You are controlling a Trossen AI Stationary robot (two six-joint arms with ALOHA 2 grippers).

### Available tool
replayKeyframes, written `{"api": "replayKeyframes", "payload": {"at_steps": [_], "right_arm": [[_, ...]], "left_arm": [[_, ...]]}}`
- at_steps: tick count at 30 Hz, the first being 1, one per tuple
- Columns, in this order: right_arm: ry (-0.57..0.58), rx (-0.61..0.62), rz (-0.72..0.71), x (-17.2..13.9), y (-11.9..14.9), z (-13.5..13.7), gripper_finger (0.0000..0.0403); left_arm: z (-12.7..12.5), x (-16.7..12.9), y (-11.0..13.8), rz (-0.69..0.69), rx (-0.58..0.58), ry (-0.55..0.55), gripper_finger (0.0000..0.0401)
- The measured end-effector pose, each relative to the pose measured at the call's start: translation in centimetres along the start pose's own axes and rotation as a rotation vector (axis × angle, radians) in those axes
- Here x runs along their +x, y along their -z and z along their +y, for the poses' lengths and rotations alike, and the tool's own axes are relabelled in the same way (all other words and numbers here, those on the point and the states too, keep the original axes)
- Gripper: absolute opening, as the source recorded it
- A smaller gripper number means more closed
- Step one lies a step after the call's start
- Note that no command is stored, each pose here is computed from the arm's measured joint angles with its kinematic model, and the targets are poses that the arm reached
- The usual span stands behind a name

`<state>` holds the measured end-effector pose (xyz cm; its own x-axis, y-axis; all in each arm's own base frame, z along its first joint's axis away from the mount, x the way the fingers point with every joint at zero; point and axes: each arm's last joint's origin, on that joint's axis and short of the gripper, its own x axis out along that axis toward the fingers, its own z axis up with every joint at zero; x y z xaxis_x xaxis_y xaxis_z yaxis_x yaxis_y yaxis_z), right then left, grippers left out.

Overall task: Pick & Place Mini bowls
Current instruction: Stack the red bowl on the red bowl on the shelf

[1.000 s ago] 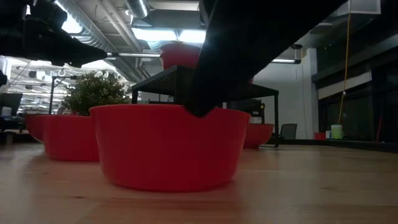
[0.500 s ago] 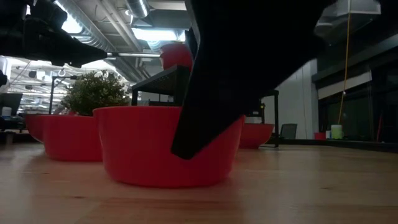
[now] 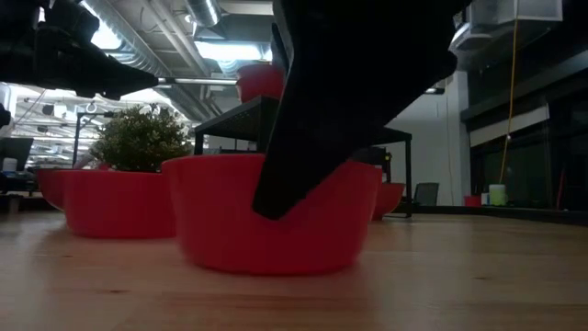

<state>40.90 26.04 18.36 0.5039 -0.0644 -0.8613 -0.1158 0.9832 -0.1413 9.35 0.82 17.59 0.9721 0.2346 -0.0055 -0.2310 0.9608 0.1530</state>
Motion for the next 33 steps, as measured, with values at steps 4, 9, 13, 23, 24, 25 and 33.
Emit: {"api": "replayKeyframes", "payload": {"at_steps": [4, 9, 13, 23, 24, 25, 33], "right_arm": [[-0.03, 0.009, 0.01, -0.1, 0.1, 0.2, 0.0015], [-0.055, 0.02, 0.015, -0.3, 0.2, 0.6, 0.0008], [-0.086, 0.029, 0.009, -1.0, 0.0, 1.3, 0.0009], [-0.144, 0.03, -0.106, -4.4, -2.5, 2.3, 0.0009], [-0.14, 0.034, -0.122, -4.9, -2.8, 2.3, 0.0009], [-0.133, 0.038, -0.14, -5.3, -3.1, 2.3, 0.0009], [-0.133, 0.05, -0.268, -9.2, -5.7, 1.7, 0.0009]], "left_arm": [[0.0, 0.0, 0.0, 0.0, 0.0, 0.0, 0.0088], [0.0, 0.0, 0.0, 0.0, 0.0, 0.0, 0.0088], [0.0, 0.0, 0.0, 0.0, 0.0, 0.0, 0.0088], [0.0, 0.0, 0.0, 0.0, 0.0, 0.0, 0.0088], [0.0, 0.0, 0.0, 0.0, 0.0, 0.0, 0.0088], [0.0, 0.0, 0.0, 0.0, 0.0, 0.0, 0.0088], [0.0, 0.0, 0.0, 0.001, 0.0, 0.0, 0.0088]]}}
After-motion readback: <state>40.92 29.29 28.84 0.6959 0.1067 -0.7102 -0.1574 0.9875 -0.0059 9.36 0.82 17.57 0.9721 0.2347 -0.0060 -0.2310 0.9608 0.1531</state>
